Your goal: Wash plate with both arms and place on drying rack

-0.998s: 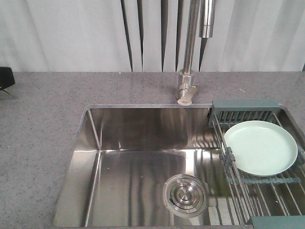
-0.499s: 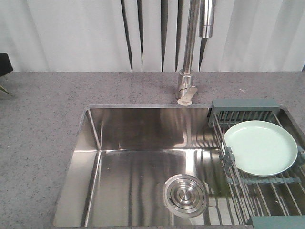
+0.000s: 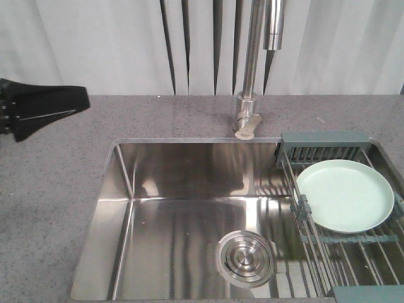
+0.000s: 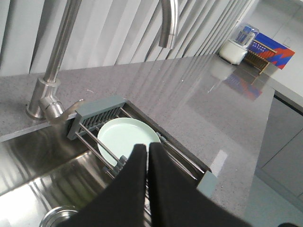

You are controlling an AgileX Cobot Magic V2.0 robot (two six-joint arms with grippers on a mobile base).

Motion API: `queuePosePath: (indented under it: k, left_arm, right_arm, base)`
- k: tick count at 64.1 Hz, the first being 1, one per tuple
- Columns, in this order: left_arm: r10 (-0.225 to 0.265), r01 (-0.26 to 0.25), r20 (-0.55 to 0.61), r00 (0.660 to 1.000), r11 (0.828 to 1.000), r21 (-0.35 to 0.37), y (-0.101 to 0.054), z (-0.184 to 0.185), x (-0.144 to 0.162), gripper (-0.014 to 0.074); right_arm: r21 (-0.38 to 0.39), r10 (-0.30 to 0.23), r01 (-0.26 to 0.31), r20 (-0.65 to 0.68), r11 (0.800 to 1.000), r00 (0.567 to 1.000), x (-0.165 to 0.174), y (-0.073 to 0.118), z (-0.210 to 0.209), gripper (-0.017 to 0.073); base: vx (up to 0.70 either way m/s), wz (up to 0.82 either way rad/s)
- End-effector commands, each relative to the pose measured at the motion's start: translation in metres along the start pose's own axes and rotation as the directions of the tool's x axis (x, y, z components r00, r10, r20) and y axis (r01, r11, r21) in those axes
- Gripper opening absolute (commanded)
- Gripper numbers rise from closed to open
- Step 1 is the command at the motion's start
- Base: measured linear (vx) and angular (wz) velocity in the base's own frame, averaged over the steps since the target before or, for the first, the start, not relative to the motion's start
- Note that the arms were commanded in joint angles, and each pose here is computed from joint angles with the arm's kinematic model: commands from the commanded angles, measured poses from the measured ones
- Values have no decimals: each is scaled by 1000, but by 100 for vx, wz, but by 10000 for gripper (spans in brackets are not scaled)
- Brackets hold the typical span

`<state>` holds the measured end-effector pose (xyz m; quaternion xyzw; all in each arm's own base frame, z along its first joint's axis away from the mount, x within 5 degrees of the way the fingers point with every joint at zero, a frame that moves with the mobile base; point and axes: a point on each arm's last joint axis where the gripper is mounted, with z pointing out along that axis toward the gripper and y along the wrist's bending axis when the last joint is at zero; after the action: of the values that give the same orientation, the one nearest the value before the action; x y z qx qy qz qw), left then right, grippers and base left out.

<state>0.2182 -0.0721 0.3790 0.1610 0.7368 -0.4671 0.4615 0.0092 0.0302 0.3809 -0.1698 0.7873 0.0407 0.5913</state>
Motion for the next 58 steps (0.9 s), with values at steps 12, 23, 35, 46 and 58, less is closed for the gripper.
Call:
queuePosePath:
  k: [12,23,35,46,58]
  left_arm:
    - [-31,28,45,999,998,49,8,72,-41,-6]
    - [-10,7,30,999,996,88,16,123,-59,-6]
    - [-32,35,-26,999,992,119,36,196,-48,-6]
    - [-63,67,-44,997,992,104,45,236,-31,-6]
    - [-122,131,-84,989,986,102,51,270,-3,-6]
  right_arm:
    - [69,-25,20,71,997,997,-9,-6,-4,-6]
    - [68,-25,20,69,997,997,-9,-6,-4,-6]
    - [77,-32,27,64,997,997,-9,-6,-4,-6]
    - [83,-36,31,60,996,998,-9,-7,-4,-6]
    - [88,-40,34,58,996,998,-8,-7,-4,-6]
  base:
    - [0,0]
    - [0,0]
    - [0,0]
    - [0,0]
    - [0,0]
